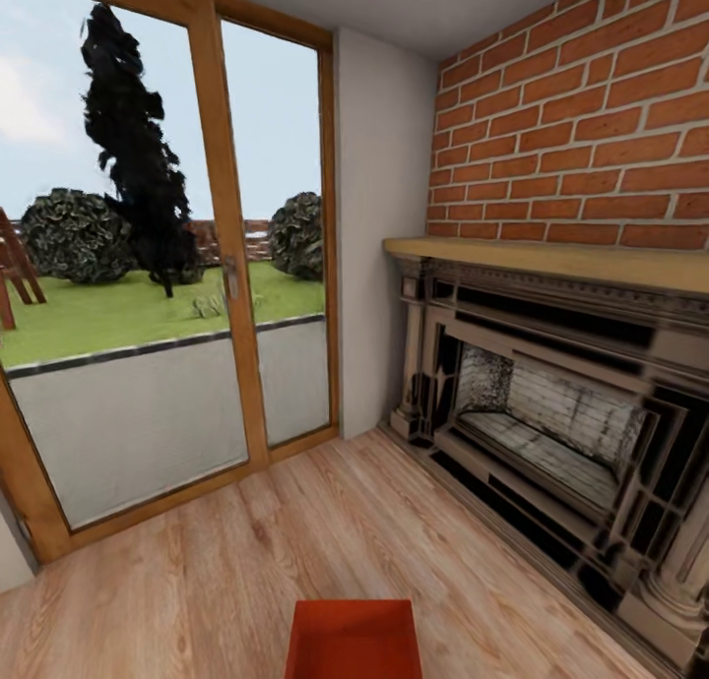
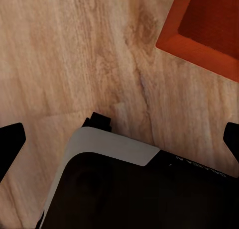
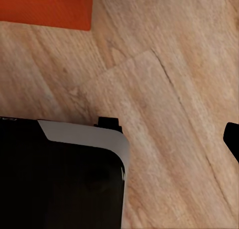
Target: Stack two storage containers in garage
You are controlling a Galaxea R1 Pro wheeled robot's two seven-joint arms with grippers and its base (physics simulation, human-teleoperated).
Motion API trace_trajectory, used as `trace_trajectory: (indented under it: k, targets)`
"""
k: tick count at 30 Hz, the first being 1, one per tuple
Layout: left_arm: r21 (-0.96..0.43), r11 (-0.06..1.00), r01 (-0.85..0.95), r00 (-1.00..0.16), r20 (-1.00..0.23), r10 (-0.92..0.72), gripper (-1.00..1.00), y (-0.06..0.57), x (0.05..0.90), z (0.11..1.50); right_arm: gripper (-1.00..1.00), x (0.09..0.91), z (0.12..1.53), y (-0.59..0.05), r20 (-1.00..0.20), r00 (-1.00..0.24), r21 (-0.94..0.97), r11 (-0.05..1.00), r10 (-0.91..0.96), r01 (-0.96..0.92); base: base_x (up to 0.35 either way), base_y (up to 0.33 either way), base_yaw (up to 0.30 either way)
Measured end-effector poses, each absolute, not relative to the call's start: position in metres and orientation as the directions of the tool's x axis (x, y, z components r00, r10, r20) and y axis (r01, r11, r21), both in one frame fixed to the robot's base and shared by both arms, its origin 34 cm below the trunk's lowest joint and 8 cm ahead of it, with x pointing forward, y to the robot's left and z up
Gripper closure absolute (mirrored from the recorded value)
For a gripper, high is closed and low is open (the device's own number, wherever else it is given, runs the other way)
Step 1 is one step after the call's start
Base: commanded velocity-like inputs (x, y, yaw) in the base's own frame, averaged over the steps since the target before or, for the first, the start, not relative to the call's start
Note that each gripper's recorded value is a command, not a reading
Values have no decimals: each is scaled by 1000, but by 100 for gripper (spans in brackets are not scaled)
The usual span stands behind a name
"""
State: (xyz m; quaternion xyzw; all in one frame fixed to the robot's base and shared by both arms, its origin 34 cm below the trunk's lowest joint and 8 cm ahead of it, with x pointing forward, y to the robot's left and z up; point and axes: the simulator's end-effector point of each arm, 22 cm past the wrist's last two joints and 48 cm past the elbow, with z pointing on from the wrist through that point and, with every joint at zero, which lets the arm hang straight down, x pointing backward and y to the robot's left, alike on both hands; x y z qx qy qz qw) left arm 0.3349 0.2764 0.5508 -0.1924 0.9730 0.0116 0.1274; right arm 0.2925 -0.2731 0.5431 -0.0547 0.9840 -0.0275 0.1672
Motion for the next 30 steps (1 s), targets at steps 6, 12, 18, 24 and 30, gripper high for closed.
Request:
trace_trajectory:
  k: [6, 12, 18, 24, 30]
  targets:
    - [-28, 924, -381, -892, -252, -376, -100, 276, 335, 551, -100, 293, 543, -273, -327, -938, -72, 993, -115, -96, 14, 2, 0]
    - [-28, 921, -388, -889, -252, -383, -100, 277, 335, 551, -100, 292, 543, -272, -325, -940, -68, 994, -103, -86, 0, 0, 0]
    - [-26, 920, -390, -890, -247, -384, -100, 277, 333, 550, -100, 289, 542, -273, -316, -943, -69, 994, -102, -84, 0, 0, 0]
    - [-22, 920, -392, -891, -239, -386, -100, 277, 330, 548, -100, 285, 540, -274, -302, -948, -69, 994, -101, -84, 0, 0, 0]
    - [-17, 920, -392, -894, -230, -385, -100, 278, 326, 546, -100, 281, 538, -275, -292, -951, -68, 994, -101, -85, 0, 0, 0]
